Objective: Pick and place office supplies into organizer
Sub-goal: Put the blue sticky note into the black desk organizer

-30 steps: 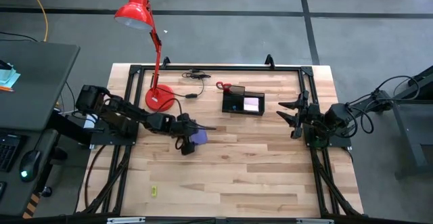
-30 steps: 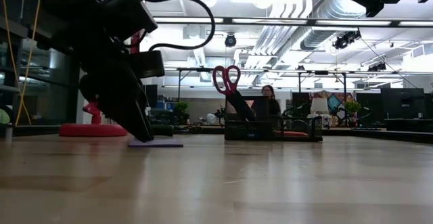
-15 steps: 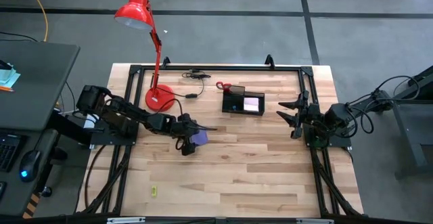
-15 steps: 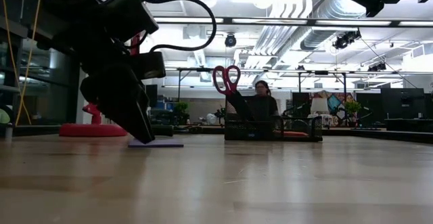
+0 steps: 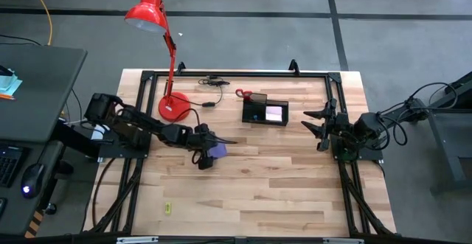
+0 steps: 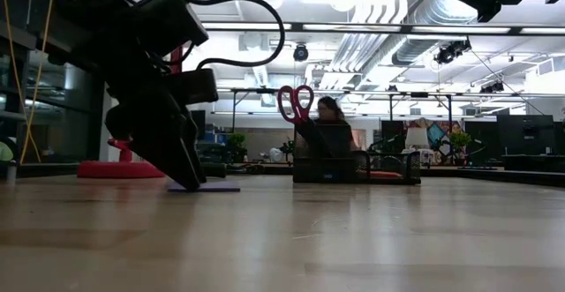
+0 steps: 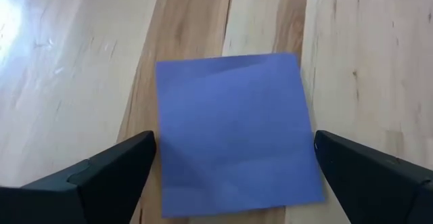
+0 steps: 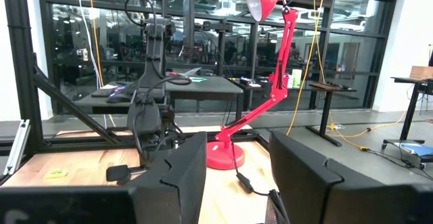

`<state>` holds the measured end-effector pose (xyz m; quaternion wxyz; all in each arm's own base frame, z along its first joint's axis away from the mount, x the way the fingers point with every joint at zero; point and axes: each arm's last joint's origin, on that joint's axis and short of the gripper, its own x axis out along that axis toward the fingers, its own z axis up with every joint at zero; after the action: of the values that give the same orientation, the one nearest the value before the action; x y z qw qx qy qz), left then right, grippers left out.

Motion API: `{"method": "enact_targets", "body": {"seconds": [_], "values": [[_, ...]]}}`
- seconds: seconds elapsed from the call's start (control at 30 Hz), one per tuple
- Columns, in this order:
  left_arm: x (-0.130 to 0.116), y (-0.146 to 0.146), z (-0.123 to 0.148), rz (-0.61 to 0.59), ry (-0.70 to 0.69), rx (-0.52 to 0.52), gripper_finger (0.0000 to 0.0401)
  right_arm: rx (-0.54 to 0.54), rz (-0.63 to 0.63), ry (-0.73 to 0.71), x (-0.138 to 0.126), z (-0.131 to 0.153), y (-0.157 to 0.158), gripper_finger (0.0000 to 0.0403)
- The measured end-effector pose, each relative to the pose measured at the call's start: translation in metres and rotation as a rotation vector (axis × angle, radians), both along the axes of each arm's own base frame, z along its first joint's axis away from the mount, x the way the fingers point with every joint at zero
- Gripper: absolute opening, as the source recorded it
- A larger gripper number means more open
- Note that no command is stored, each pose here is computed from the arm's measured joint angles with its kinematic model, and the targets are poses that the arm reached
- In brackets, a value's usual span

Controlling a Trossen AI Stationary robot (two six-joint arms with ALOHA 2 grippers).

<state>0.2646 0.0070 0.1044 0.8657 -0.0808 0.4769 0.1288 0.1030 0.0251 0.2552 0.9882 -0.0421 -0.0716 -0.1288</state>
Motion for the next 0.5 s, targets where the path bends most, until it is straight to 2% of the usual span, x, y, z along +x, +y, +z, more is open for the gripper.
{"method": "enact_targets", "body": {"seconds": [0.2,0.5], "values": [[0.0014,0.0006,-0.0029,-0.001,0.0,0.013,0.0373,0.0,0.0,0.001,0.0,-0.0001,0.0,0.0156],[0.0024,0.0013,-0.0035,0.013,-0.017,0.021,0.0288,-0.001,0.0,0.003,0.0,-0.0003,0.0,0.0158]]}}
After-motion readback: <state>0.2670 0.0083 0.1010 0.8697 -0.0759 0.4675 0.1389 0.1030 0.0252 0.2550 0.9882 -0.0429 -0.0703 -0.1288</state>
